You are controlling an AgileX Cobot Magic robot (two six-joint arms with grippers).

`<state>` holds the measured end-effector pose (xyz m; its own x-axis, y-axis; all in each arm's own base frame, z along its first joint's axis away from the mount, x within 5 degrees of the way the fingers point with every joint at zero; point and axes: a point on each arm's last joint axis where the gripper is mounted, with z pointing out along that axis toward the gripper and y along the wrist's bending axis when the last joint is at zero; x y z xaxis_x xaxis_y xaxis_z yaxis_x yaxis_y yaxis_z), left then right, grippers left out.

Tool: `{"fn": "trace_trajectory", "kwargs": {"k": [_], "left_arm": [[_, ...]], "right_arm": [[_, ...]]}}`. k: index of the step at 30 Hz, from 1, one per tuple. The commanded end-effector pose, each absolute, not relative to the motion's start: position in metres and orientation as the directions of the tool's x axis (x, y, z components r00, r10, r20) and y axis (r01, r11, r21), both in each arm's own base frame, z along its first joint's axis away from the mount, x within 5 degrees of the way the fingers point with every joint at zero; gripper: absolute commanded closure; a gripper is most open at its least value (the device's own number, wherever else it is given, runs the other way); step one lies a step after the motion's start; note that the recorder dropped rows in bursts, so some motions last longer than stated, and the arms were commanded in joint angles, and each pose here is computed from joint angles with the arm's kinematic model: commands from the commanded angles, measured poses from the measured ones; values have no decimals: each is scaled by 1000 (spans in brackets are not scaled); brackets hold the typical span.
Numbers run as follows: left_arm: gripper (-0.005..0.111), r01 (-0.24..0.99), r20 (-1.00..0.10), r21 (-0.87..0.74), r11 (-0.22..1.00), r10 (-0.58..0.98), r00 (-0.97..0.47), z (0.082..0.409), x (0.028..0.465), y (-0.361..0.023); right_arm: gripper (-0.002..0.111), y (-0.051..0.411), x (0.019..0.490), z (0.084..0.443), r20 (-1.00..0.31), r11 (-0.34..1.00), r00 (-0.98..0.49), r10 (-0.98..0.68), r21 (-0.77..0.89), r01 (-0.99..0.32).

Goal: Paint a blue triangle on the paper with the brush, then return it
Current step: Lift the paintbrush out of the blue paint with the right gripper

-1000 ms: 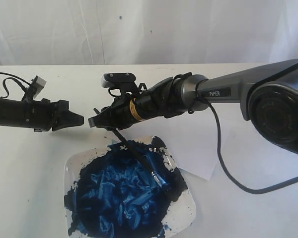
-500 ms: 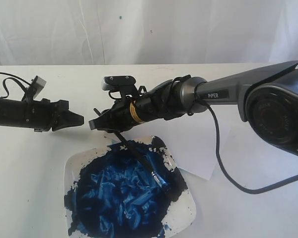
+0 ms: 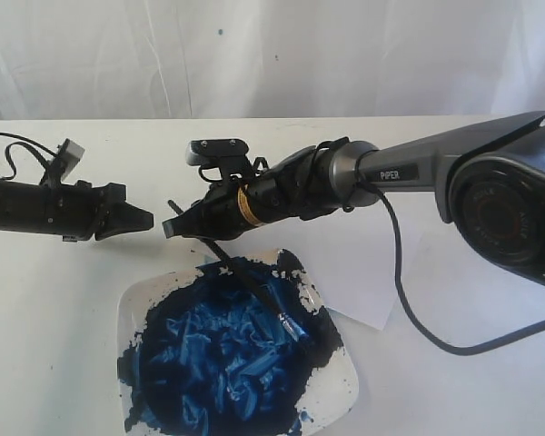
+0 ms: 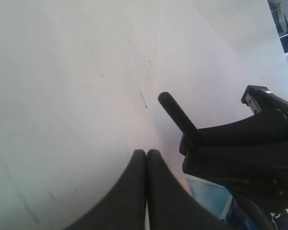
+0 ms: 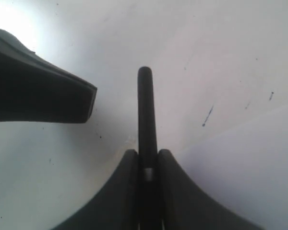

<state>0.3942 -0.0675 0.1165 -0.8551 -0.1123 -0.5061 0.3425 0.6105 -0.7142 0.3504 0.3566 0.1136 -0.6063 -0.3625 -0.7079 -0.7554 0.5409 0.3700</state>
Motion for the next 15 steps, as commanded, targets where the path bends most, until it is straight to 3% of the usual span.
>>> {"fn": "trace_trajectory", "kwargs": {"k": [1, 10, 15], "left_arm": [[107, 348, -507, -726, 593, -120, -854, 118, 395, -69], [107, 407, -530, -786, 465, -169, -831, 130, 394, -76], [107, 395, -501, -798, 455, -137, -855, 121, 391, -94]], "right_arm": [[106, 356, 354, 128, -737, 547, -580, -349, 342, -764], [108, 350, 347, 215, -825, 518, -515, -234, 343, -784], [108, 348, 343, 233, -821, 509, -539, -190, 387, -769]]}}
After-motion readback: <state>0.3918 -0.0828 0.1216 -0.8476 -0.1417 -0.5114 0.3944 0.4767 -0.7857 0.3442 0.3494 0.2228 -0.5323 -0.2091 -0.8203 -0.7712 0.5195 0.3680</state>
